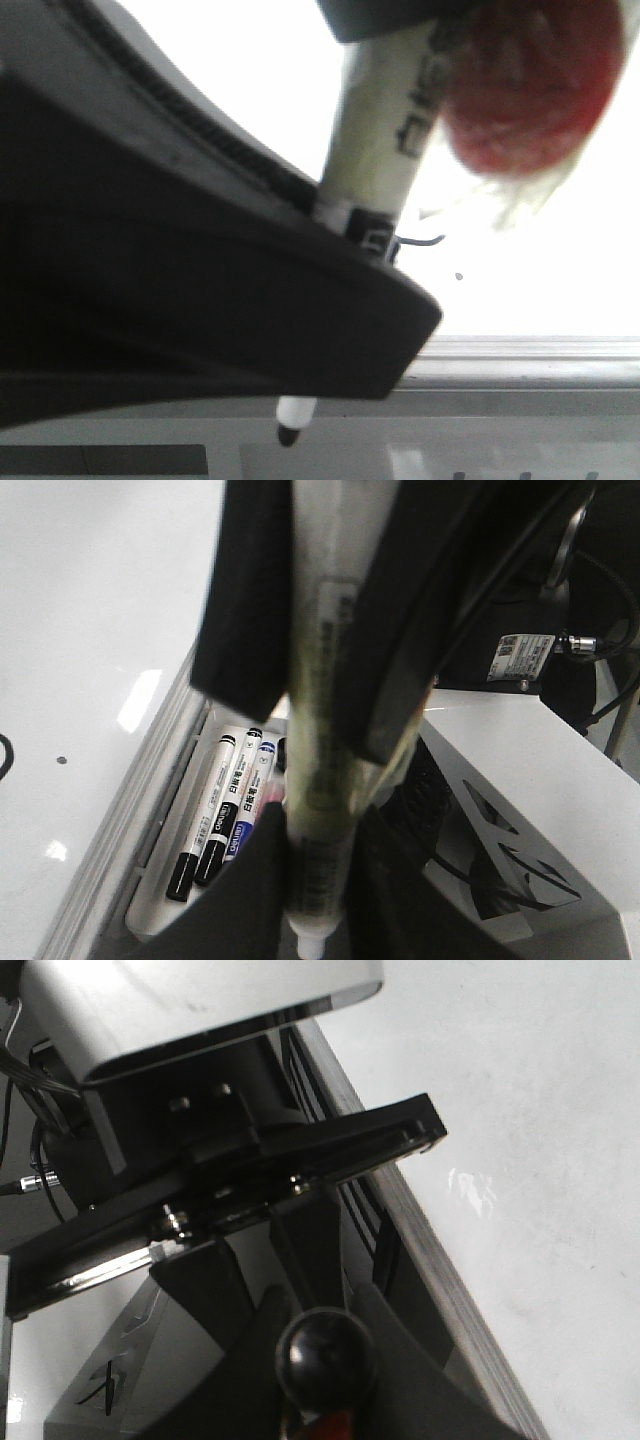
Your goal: Write number 6 on whiteboard
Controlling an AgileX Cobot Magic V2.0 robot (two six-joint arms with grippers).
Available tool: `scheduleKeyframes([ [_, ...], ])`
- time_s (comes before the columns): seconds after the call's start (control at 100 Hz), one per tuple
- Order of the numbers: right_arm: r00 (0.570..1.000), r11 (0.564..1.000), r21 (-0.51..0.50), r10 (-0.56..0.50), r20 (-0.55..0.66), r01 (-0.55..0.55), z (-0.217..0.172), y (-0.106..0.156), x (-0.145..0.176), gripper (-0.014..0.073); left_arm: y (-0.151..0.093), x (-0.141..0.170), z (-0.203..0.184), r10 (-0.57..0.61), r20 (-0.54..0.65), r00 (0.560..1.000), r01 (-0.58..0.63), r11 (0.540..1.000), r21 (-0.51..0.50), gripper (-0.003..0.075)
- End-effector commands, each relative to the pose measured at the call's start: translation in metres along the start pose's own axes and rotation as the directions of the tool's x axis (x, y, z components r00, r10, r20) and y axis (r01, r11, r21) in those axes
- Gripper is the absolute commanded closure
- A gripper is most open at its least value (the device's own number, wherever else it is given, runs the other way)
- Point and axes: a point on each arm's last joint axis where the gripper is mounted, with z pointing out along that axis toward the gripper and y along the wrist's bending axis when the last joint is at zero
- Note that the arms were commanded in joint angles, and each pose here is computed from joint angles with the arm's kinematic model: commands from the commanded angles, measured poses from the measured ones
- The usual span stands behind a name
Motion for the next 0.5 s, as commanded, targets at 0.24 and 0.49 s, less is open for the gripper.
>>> scheduleKeyframes([
  [0.24, 0.996, 1.000, -0.002, 0.018, 0.084, -0.018, -0.0051, 0.0005, -0.0155, 0.0641, 0.0028, -0.0179, -0.0035, -0.107, 0.079, 0.991, 0.109, 0.994, -0.021, 0.0675],
  [0.49, 0.997, 1.000, -0.003, 0.018, 0.081, -0.018, -0.0051, 0.0006, -0.0152, 0.0641, 0.0026, -0.0188, -0.0036, -0.140, 0.089, 0.986, 0.142, 0.990, -0.015, 0.0365],
])
